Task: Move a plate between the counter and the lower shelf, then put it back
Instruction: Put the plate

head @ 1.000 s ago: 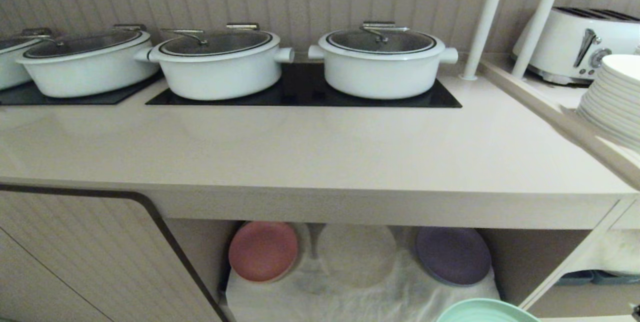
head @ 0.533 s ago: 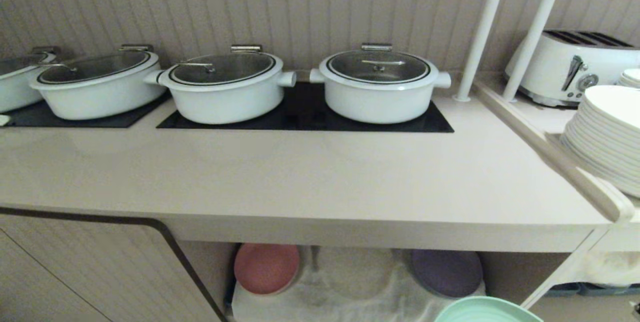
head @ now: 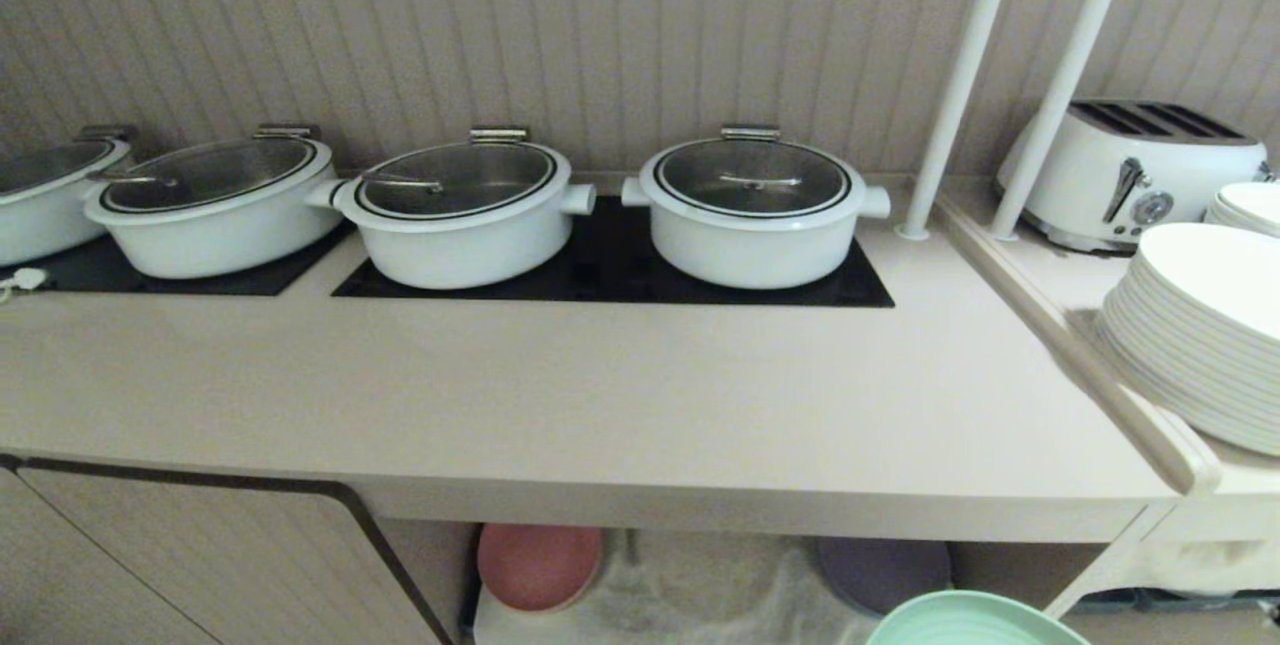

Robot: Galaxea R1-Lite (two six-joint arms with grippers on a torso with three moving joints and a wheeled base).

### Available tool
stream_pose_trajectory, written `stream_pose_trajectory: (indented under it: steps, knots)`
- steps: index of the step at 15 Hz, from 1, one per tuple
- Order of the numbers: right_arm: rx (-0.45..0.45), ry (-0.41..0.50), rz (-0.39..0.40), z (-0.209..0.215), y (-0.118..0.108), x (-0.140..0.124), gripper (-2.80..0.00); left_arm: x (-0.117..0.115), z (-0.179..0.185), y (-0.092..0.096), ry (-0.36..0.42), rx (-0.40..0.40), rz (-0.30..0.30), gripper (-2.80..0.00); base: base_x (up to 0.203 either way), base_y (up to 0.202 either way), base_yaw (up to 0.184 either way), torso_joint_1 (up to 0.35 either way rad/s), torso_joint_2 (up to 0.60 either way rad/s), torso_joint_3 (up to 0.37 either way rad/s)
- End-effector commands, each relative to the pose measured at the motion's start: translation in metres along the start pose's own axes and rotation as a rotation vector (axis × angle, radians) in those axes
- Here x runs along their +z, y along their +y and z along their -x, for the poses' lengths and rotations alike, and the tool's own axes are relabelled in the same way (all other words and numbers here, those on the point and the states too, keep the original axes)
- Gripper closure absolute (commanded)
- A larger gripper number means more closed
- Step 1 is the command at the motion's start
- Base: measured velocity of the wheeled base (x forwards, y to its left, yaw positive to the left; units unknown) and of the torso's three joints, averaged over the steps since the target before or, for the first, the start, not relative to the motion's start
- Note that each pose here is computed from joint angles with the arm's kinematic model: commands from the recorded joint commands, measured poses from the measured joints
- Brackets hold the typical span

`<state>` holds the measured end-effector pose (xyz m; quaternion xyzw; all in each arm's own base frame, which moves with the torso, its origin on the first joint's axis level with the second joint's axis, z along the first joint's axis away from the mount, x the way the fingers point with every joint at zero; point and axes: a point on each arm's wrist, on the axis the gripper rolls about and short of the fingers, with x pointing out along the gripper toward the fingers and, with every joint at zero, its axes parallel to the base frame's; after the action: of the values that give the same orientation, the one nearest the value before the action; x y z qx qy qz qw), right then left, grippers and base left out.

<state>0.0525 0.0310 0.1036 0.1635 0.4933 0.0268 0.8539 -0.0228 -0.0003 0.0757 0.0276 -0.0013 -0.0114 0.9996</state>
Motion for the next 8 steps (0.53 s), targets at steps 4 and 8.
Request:
stream_pose_trajectory:
  steps: [4,8]
  knots:
    - [-0.002,0.001,-0.003,0.0001,0.0000,0.0000,0.00,0.0001,0.0000,0.0000,-0.001,0.000,0.000,0.00,0.000,0.000,0.000,0.164,-0.34,-0.177]
    - [0.001,0.002,0.001,0.0001,0.0002,-0.0002,0.00,0.0001,0.0000,0.0000,-0.001,0.000,0.000,0.00,0.000,0.000,0.000,0.163,-0.32,-0.169]
